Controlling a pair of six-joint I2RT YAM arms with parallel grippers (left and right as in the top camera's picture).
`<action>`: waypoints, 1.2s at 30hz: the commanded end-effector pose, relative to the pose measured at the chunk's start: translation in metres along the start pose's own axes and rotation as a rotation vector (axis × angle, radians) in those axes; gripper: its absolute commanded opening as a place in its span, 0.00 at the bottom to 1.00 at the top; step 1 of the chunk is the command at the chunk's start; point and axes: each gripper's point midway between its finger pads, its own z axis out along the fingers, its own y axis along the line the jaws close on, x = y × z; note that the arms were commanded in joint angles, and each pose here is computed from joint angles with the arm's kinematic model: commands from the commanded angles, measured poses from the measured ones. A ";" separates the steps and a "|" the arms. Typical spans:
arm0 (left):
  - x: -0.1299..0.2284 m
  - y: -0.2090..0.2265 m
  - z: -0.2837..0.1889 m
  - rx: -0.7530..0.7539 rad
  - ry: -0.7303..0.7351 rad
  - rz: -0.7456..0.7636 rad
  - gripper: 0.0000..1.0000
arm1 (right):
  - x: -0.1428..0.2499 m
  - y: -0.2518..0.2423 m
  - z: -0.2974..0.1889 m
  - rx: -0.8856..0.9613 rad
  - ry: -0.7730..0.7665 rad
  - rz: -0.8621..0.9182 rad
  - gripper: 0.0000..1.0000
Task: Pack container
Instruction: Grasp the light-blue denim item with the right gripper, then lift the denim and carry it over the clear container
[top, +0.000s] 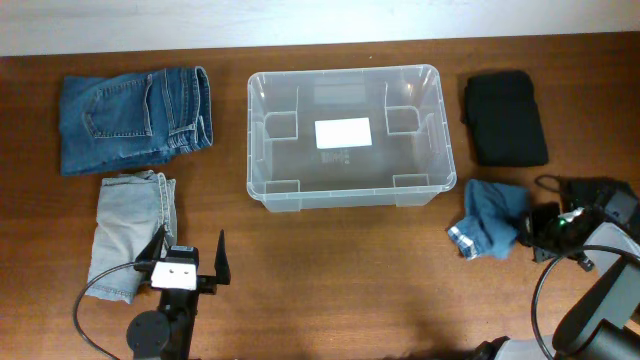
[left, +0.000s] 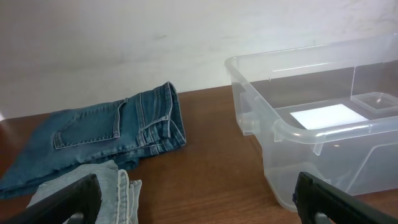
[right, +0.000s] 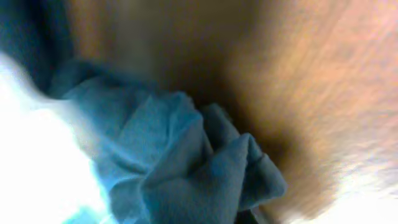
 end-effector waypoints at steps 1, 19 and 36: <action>0.002 0.003 0.000 -0.014 0.004 0.012 0.99 | -0.006 0.062 -0.038 -0.234 0.024 -0.103 0.04; 0.002 0.003 0.000 -0.014 0.004 0.011 0.99 | 0.092 0.266 -0.187 -0.565 0.012 -0.636 0.04; 0.002 0.003 0.000 -0.014 0.004 0.012 0.99 | 0.285 0.308 -0.050 -0.385 0.090 -1.025 0.04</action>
